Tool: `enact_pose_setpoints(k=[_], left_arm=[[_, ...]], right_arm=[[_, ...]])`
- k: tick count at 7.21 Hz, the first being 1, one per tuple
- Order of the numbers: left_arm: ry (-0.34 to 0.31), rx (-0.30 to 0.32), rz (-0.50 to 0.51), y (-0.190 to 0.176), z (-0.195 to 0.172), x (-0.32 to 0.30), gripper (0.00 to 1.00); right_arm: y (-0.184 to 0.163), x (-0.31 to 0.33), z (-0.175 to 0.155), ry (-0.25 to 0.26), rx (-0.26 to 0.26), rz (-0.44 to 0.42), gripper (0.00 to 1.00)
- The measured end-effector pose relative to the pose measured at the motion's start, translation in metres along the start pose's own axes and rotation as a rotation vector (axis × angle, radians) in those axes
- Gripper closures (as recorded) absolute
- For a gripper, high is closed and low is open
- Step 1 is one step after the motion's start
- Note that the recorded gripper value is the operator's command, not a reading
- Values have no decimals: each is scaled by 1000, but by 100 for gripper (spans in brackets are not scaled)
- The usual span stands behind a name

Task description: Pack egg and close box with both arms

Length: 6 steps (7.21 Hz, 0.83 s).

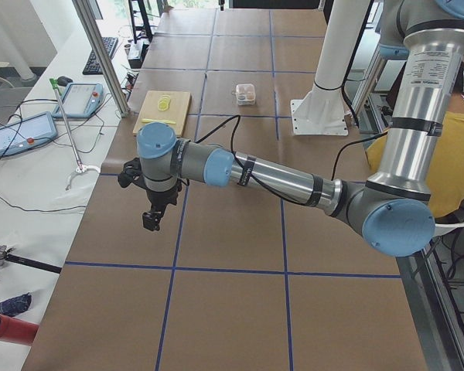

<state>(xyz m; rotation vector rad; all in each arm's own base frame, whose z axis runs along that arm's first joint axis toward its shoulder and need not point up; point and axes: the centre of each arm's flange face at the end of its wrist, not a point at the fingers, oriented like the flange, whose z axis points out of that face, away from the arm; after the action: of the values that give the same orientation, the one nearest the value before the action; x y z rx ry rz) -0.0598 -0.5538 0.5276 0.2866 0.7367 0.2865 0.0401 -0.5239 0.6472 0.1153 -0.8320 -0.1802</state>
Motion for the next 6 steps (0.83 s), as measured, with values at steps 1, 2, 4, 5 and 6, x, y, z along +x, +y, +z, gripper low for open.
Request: enact_pose_setpoints(k=[1,2,4,5,6], left_arm=[[1,-6,-5,5,3,-1,0],[2,-12,-11,8,5,-3,0],[5,-27,-27,13,13,-9,0],[9,-51,-49,19,24,-19,0],[16,-85,-81,27,41,-34,0]], right_arm=[[3,2,2,-1,-3,5,0],[8,4,4,-2,-9,12,0],[14,8,7,-1,-16,21,0],[18,10,10,-1,-20,26,0],[22,11,12,-2,-25,31,0]])
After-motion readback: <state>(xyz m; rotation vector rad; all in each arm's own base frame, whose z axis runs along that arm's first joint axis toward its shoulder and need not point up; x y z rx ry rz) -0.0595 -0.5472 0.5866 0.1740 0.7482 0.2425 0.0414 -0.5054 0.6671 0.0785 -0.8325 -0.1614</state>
